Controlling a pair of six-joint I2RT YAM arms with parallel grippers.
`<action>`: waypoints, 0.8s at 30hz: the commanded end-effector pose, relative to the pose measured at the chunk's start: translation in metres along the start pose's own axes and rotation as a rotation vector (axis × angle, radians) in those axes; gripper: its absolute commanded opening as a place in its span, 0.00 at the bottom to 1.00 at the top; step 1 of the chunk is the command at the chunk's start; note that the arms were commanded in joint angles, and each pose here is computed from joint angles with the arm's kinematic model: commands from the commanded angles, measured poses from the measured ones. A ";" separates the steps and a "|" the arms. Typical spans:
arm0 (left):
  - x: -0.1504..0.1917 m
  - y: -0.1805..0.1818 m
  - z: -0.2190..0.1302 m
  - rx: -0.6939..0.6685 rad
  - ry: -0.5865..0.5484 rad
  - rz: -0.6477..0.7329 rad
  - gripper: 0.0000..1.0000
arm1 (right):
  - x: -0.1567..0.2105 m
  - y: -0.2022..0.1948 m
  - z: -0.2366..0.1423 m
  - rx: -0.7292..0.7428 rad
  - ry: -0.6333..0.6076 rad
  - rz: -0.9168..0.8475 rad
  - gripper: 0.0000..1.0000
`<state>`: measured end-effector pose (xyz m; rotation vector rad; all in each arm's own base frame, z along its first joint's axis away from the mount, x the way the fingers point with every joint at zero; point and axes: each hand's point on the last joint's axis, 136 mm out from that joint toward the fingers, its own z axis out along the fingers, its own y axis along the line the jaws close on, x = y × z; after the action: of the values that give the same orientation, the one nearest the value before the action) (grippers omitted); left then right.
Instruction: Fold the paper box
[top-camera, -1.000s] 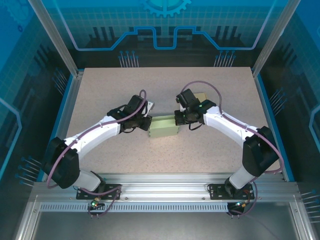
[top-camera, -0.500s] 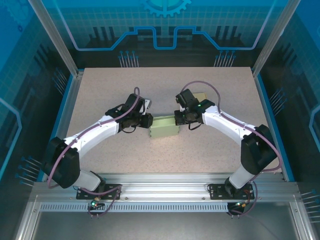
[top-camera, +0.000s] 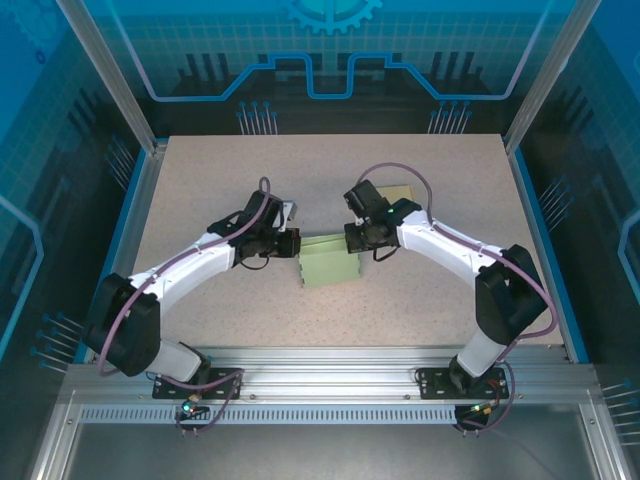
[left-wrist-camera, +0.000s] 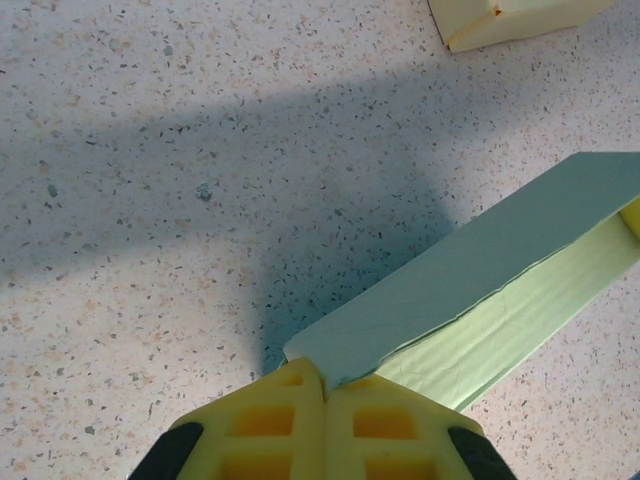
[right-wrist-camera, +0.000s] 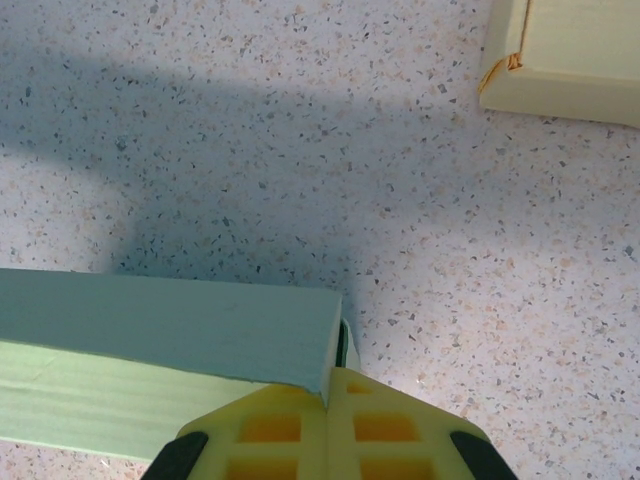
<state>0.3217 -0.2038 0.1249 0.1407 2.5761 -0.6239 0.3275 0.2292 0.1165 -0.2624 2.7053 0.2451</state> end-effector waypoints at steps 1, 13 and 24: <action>-0.008 -0.020 -0.013 0.101 -0.047 -0.009 0.00 | 0.011 0.012 0.000 -0.012 0.041 -0.029 0.00; -0.030 -0.028 -0.020 0.115 -0.111 -0.007 0.01 | -0.005 0.022 -0.019 0.007 -0.053 -0.062 0.00; -0.043 -0.031 -0.031 0.125 -0.196 -0.071 0.04 | -0.008 0.027 -0.023 0.051 -0.122 -0.077 0.00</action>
<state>0.3246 -0.1990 0.1354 0.0465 2.5354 -0.6346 0.3228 0.2341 0.1299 -0.3106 2.6230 0.0971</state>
